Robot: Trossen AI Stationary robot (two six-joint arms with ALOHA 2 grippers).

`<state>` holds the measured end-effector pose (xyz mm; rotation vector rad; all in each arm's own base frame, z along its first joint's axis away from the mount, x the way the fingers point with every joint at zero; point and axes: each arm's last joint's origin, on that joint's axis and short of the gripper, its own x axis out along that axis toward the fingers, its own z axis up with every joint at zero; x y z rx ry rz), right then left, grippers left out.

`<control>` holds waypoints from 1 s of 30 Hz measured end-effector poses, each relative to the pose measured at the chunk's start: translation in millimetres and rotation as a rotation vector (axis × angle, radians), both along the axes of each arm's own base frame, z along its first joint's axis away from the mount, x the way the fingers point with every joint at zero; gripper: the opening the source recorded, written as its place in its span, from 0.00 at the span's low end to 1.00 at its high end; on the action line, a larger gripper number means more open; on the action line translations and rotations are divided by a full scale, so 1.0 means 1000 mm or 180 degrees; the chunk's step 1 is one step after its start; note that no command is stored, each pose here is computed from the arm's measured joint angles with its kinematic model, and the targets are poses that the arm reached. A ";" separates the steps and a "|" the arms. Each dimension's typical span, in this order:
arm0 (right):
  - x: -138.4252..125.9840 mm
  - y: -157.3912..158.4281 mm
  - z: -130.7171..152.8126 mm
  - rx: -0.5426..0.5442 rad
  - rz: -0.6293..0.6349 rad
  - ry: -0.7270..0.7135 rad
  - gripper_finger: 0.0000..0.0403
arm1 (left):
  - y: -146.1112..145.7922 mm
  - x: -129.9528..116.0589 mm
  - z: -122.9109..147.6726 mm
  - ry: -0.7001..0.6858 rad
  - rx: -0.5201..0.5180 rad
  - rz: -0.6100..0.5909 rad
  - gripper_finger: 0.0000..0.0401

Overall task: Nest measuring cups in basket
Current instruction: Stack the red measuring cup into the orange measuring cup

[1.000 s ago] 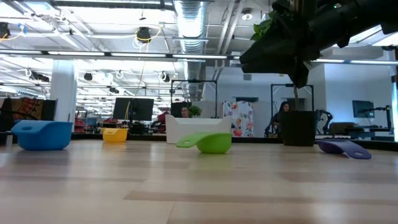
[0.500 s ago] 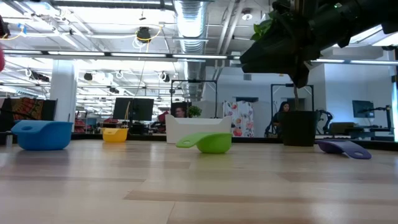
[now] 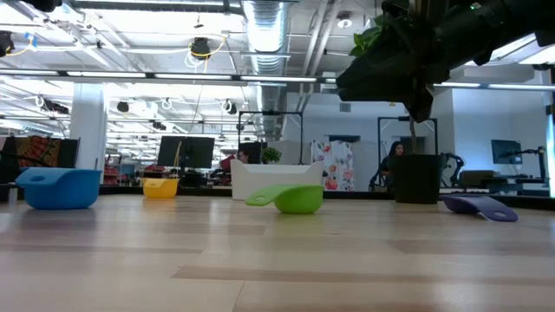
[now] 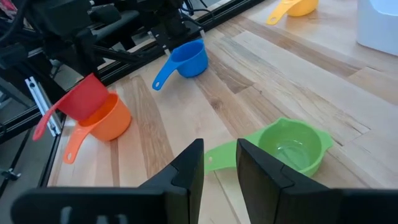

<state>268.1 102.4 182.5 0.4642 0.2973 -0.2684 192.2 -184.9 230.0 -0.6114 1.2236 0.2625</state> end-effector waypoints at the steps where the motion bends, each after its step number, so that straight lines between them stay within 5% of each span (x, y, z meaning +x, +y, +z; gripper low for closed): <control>1: 0.000 0.000 0.000 -0.0001 0.0001 0.0004 0.30 | 0.000 0.000 0.000 0.0002 0.0000 0.0005 0.02; 20: -0.002 0.003 -0.001 -0.0019 0.0040 0.0043 0.30 | 0.006 0.005 0.000 -0.0022 0.0120 -0.0158 0.23; 30: -0.004 0.007 -0.002 -0.0020 0.0088 0.0051 0.30 | 0.020 0.033 0.007 -0.0886 0.1001 -0.0867 0.23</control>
